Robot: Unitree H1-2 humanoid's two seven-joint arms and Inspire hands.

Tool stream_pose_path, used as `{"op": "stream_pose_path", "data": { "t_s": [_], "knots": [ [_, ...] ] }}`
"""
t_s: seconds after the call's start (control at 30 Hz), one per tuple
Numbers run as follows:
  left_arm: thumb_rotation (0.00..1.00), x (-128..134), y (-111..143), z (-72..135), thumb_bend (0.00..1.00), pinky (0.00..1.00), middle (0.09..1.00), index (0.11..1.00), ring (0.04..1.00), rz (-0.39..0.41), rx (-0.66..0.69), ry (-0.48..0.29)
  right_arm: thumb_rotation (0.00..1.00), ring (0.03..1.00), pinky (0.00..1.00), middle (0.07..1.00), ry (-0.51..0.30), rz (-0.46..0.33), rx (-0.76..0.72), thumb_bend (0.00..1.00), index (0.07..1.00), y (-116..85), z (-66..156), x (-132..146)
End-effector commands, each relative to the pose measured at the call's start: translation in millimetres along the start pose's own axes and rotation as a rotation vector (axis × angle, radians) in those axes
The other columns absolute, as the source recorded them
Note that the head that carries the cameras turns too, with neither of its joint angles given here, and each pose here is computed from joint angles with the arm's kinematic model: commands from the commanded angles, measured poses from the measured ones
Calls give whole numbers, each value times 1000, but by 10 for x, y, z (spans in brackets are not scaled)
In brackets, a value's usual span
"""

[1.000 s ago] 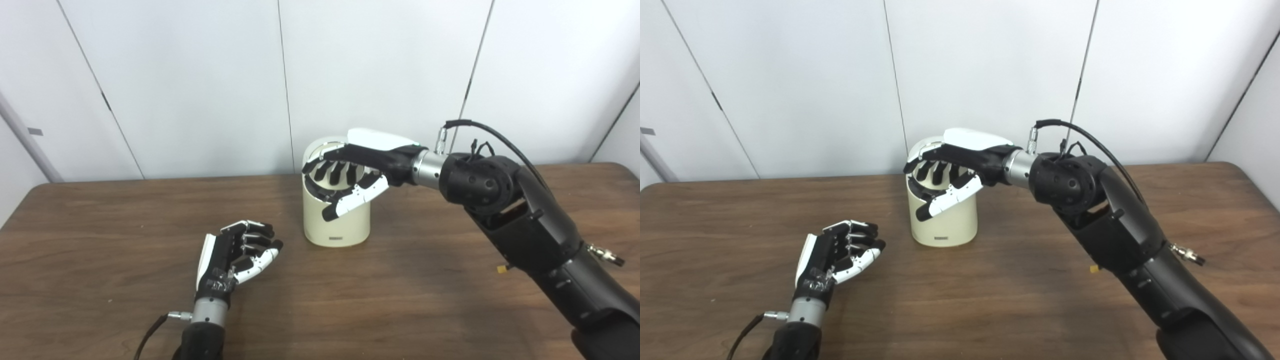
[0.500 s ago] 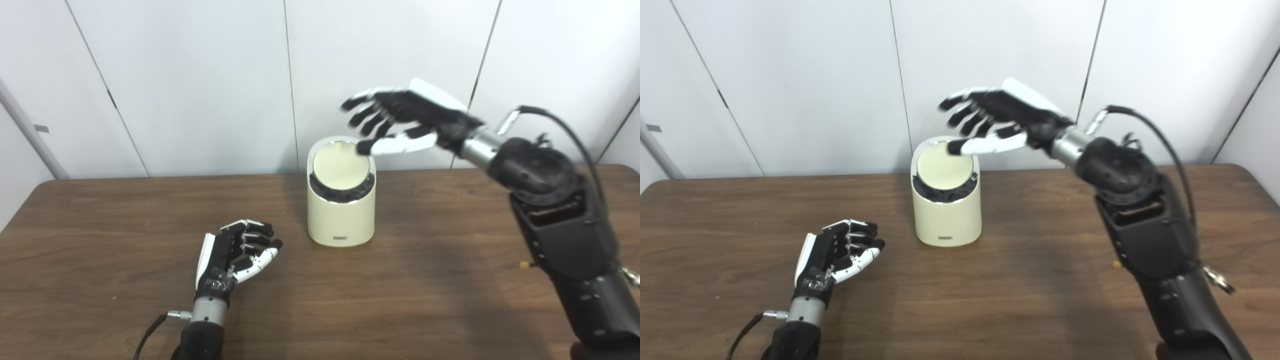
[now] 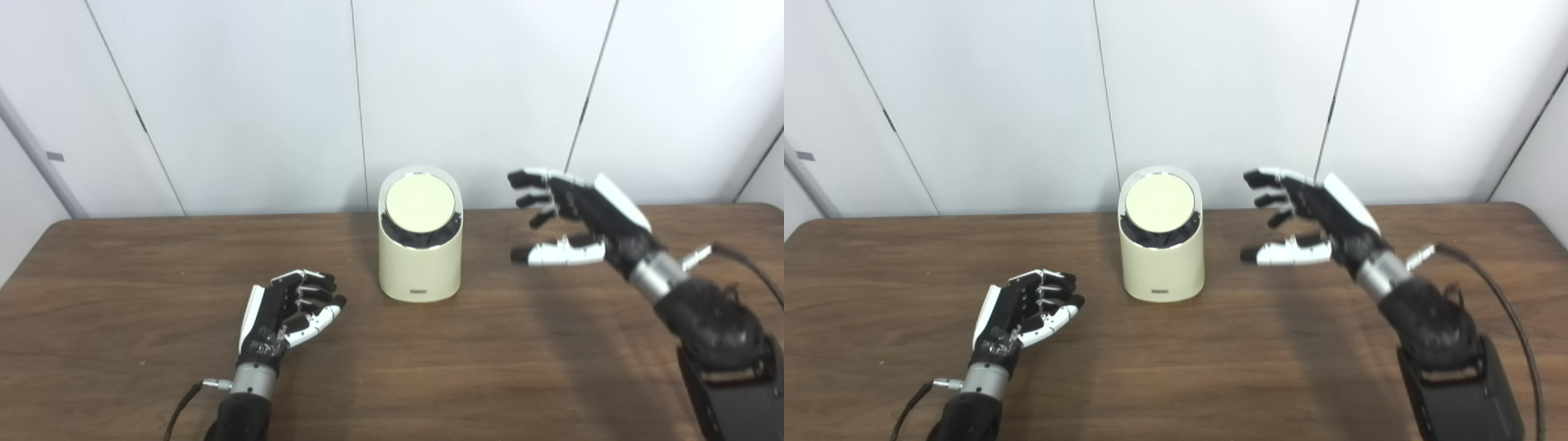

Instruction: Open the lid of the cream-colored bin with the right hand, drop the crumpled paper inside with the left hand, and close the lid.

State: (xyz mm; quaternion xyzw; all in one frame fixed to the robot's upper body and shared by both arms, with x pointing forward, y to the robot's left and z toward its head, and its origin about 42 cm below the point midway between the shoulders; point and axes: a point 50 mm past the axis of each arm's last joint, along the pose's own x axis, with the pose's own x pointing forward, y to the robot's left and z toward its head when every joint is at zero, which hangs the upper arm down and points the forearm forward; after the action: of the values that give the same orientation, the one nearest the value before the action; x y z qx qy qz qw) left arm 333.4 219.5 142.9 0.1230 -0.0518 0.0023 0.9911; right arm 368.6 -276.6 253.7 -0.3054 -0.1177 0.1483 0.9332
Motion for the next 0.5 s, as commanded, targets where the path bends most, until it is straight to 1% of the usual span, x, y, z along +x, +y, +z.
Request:
{"op": "stream_pose_path", "data": {
  "t_s": [0.0, 0.07, 0.13, 0.17, 0.27, 0.3, 0.33, 0.37, 0.47],
  "knots": [
    [53, 107, 49, 223, 508, 512, 696, 497, 618, -1, -7, -108, 334, 841, 721, 905, -73, -36, -53, 820, 881, -80, 91, 15],
    [54, 109, 58, 232, 508, 511, 701, 498, 611, -10, -5, -118, 340, 831, 668, 914, -69, -48, -61, 805, 896, -27, 34, -30],
    [56, 113, 65, 238, 508, 511, 704, 498, 608, -17, 1, -125, 349, 832, 650, 918, -59, -57, -69, 779, 902, 11, -8, -67],
    [57, 115, 67, 240, 508, 509, 705, 498, 607, -20, 5, -129, 356, 833, 645, 920, -55, -59, -72, 772, 904, 27, -26, -81],
    [58, 117, 70, 246, 508, 501, 706, 498, 603, -27, -1, -131, 370, 843, 681, 923, -39, -60, -81, 753, 909, 70, -68, -113],
    [50, 119, 73, 246, 584, 508, 711, 608, 609, -28, -4, -131, 362, 845, 694, 923, -33, -59, -79, 750, 908, 85, -82, -119],
    [47, 120, 74, 246, 624, 517, 715, 666, 615, -31, -5, -134, 353, 849, 709, 923, -26, -59, -75, 749, 907, 102, -94, -128],
    [43, 122, 76, 245, 648, 524, 719, 702, 619, -34, -6, -137, 336, 853, 727, 922, -20, -60, -68, 750, 904, 118, -105, -135],
    [57, 126, 82, 244, 674, 535, 724, 731, 631, -45, -9, -142, 301, 860, 757, 921, 5, -62, -46, 760, 898, 164, -126, -151]
  ]
}}
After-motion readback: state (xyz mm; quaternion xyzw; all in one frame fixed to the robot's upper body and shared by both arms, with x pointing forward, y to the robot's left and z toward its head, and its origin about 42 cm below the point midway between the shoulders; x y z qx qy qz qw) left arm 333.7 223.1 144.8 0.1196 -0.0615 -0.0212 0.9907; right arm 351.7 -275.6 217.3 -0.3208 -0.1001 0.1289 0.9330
